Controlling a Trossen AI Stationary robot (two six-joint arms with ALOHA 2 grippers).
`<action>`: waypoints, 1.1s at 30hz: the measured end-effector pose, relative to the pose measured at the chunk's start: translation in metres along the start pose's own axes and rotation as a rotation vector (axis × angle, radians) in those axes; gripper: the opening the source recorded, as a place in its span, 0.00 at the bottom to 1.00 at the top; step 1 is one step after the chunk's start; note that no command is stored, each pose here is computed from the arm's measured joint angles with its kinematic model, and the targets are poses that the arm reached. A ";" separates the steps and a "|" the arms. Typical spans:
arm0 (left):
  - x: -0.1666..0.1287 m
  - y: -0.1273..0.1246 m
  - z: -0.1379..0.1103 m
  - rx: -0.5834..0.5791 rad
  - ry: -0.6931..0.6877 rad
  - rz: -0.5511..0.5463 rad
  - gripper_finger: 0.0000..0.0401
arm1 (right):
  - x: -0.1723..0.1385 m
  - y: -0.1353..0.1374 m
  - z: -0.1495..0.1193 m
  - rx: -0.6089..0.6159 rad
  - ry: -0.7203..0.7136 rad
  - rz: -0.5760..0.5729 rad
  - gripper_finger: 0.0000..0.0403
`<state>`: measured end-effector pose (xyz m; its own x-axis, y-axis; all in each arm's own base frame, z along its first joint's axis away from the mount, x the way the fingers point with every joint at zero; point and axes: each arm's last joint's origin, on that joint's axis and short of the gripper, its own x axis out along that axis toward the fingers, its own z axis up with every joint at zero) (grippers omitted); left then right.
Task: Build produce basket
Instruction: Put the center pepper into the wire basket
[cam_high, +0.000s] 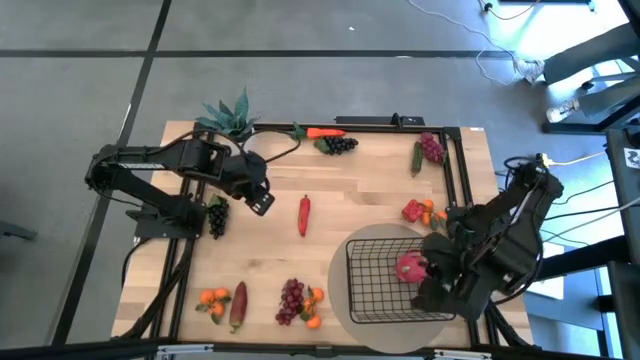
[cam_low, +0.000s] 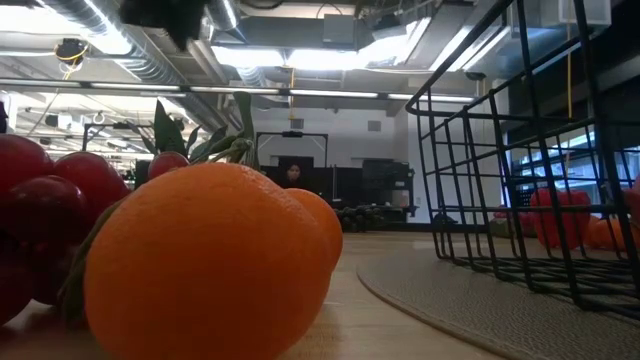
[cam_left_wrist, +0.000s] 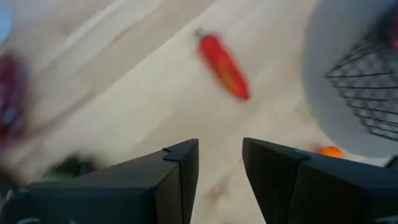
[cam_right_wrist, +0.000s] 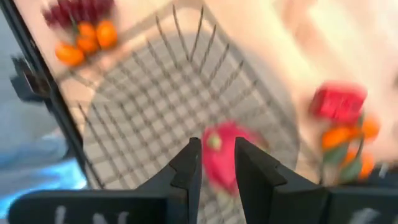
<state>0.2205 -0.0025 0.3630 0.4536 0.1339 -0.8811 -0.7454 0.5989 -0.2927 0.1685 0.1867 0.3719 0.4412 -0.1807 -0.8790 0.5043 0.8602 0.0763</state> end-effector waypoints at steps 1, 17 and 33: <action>0.000 0.002 -0.003 -0.019 0.019 0.026 0.28 | -0.003 -0.003 0.003 -0.018 -0.047 0.001 0.20; -0.005 -0.003 -0.043 -0.238 0.143 0.136 0.28 | -0.031 -0.039 0.026 -0.208 -0.450 -0.060 0.20; 0.029 -0.011 -0.113 -0.206 0.399 0.155 0.28 | -0.031 -0.039 0.026 -0.214 -0.463 -0.059 0.20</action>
<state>0.1868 -0.0940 0.2987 0.1365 -0.1285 -0.9823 -0.8891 0.4214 -0.1786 0.1546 0.1461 0.4088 0.7235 -0.3819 -0.5750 0.3958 0.9120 -0.1078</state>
